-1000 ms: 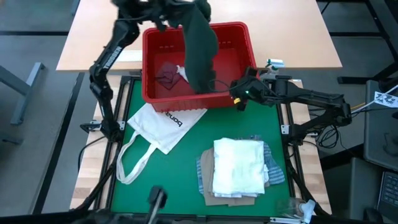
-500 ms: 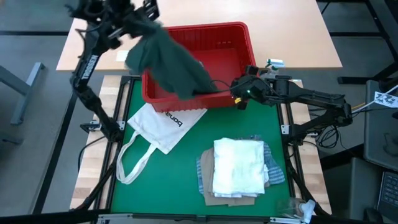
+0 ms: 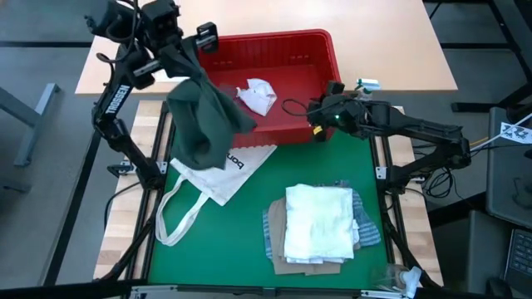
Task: Fold Laundry from Bin
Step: Remove the green shirt from the red bin
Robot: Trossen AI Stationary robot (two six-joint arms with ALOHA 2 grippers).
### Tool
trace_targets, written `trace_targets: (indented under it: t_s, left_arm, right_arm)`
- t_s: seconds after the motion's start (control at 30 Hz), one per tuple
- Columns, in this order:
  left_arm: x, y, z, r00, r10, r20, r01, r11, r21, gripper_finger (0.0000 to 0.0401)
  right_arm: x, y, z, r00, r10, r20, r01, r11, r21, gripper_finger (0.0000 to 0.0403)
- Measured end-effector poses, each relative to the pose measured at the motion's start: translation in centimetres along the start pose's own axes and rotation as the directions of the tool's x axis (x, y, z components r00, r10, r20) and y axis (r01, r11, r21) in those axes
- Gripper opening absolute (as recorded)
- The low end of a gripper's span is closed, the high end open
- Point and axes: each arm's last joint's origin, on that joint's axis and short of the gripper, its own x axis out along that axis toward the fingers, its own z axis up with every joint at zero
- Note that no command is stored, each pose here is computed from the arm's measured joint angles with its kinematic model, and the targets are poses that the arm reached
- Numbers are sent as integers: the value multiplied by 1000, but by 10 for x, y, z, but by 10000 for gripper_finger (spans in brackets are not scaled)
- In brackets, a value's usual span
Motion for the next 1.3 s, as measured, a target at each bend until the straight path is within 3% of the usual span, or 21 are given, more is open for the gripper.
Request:
trace_targets:
  t_s: [0.13,0.23,0.3,0.43,0.5,0.6,0.73,0.83,1.03,1.17,1.3]
  left_arm:
    - [11,8,-7,997,56,61,-59,997,52,0]
    - [13,19,-12,982,153,114,-162,984,80,0]
    - [12,26,-16,961,233,151,-250,963,101,0]
    - [12,42,-24,915,356,190,-383,914,132,0]
    - [11,49,-29,898,393,197,-423,894,145,0]
    - [11,55,-33,872,441,210,-478,860,180,0]
    - [9,61,-35,819,517,247,-568,790,231,0]
    - [6,63,-34,780,562,276,-624,734,269,0]
    - [0,65,-32,753,590,291,-657,700,280,0]
    - [-1,65,-32,753,590,292,-657,699,280,0]
    - [0,65,-32,756,587,289,-654,703,281,0]
  right_arm:
    - [-12,-11,11,992,74,103,-80,995,60,160]
    - [-26,-19,22,947,209,243,-244,962,122,160]
    - [-35,-24,30,878,314,361,-387,910,150,160]
    - [-51,-32,46,675,449,585,-609,787,99,160]
    - [-56,-35,53,586,455,670,-661,747,72,160]
    - [-61,-42,61,537,386,750,-702,698,143,160]
    - [-61,-47,64,574,296,764,-705,652,277,160]
    - [-59,-45,61,605,315,731,-706,637,309,160]
    - [-49,-34,54,671,390,631,-690,638,340,160]
    - [-39,-19,62,726,360,586,-622,707,335,160]
    - [-32,0,72,807,266,528,-484,811,330,160]
